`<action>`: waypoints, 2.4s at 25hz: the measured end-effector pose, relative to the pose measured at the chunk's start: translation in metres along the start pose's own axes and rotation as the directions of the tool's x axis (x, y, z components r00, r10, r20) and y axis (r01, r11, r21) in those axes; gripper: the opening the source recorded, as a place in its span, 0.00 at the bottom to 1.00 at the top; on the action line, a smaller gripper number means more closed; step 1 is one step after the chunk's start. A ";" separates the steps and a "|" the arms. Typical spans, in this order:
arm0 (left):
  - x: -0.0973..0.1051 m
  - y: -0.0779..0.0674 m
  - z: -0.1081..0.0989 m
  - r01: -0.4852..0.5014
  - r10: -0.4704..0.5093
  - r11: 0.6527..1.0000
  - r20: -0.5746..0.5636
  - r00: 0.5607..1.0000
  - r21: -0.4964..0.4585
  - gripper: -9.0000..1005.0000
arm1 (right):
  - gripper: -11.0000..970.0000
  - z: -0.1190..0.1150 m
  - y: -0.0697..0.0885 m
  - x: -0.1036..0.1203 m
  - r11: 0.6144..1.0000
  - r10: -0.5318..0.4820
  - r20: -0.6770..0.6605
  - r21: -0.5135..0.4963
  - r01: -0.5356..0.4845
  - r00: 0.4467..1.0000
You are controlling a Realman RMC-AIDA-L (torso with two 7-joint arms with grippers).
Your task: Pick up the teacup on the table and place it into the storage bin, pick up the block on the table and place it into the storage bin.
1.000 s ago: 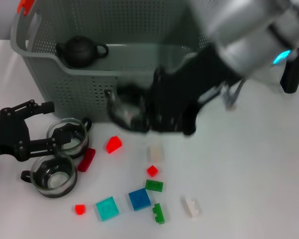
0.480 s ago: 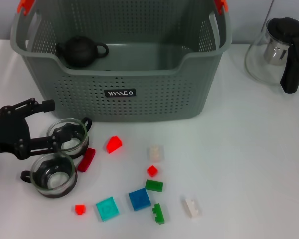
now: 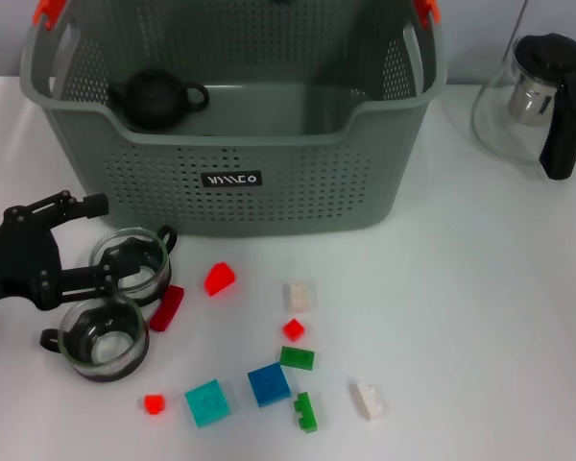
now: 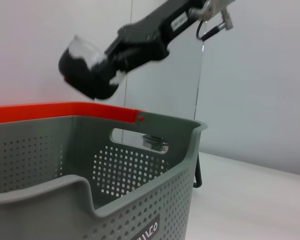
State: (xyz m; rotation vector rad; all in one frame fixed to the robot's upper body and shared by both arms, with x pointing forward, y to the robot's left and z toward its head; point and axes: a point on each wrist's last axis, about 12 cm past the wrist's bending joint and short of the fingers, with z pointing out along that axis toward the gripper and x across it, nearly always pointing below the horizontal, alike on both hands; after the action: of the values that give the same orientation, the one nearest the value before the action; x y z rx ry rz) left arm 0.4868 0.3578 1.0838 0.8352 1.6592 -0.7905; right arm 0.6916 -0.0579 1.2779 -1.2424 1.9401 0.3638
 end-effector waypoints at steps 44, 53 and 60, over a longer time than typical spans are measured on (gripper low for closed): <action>0.006 -0.005 0.004 0.018 -0.018 1.000 0.003 1.000 -0.006 0.90 | 0.08 0.067 0.017 0.072 0.990 0.070 -0.183 0.135 -0.045 0.981; 0.006 -0.005 0.004 0.022 -0.022 1.000 0.004 1.000 -0.006 0.90 | 0.08 0.066 0.018 0.071 0.991 0.061 -0.201 0.126 -0.036 0.978; 0.007 -0.006 0.005 0.016 -0.016 1.000 0.007 1.000 -0.003 0.90 | 0.22 0.065 0.017 0.069 0.989 0.055 -0.210 0.149 -0.024 0.976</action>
State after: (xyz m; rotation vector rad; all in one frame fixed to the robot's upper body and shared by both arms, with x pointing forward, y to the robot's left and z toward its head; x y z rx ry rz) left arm 0.4836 0.3513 1.0768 0.8170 1.6627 -0.8010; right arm 0.6929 -0.0543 1.1815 -1.1882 2.1348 0.1082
